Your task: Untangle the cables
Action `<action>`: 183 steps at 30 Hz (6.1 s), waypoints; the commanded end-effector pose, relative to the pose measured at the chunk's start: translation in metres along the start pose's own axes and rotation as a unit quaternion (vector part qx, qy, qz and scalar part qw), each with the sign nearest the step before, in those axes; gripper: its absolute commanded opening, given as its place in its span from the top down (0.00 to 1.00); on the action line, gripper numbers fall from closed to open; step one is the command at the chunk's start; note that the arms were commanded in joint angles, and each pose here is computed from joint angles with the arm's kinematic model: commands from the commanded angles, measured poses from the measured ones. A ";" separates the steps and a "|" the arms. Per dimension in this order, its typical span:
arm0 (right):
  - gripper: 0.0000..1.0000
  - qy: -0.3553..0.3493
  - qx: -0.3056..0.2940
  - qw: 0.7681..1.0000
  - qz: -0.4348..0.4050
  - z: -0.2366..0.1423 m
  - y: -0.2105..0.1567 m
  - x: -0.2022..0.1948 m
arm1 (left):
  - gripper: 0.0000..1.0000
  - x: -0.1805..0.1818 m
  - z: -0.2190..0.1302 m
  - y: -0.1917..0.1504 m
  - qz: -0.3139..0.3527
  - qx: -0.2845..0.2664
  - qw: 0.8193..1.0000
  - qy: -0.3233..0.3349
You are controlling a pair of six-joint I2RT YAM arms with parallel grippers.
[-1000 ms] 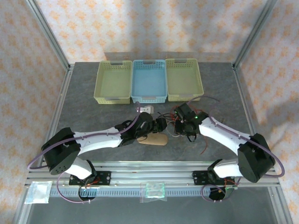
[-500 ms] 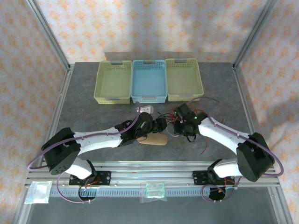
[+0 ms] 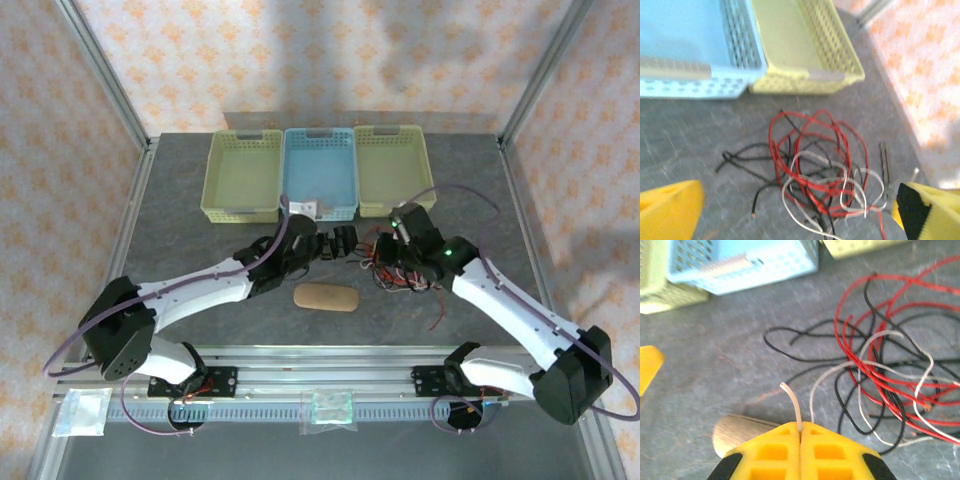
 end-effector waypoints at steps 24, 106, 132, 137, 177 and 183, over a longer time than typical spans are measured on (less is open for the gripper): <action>1.00 0.154 -0.133 0.979 0.020 -0.062 0.079 0.063 | 0.02 -0.026 -0.020 0.010 0.305 -0.042 0.898 -0.313; 0.56 0.066 -0.255 0.961 0.082 -0.113 0.078 0.030 | 1.00 -0.056 0.045 0.027 0.196 -0.080 0.931 -0.299; 0.09 0.105 -0.243 0.953 -0.146 -0.063 0.013 -0.011 | 1.00 -0.060 0.024 0.053 0.082 -0.017 0.978 -0.190; 0.09 0.118 -0.228 0.949 -0.181 -0.048 0.008 -0.010 | 1.00 -0.059 0.020 0.055 0.080 -0.013 0.979 -0.186; 0.76 0.085 -0.170 0.960 -0.207 0.033 0.011 -0.008 | 1.00 -0.062 -0.003 0.078 0.058 -0.056 0.982 -0.169; 0.90 0.096 -0.178 0.959 -0.199 0.026 0.016 -0.003 | 1.00 -0.060 -0.005 0.083 0.045 -0.061 0.979 -0.191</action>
Point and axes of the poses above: each hand's point on the last joint's axis, 136 mm out from that joint toward the fingers, its own z axis out along the fingers, its own x axis along the line the jaws close on, y = z × x, the point moved 10 cm from there along -z, back along the fingers, and after that the axes turned 3 degrees about z, right-handed, at the moved point
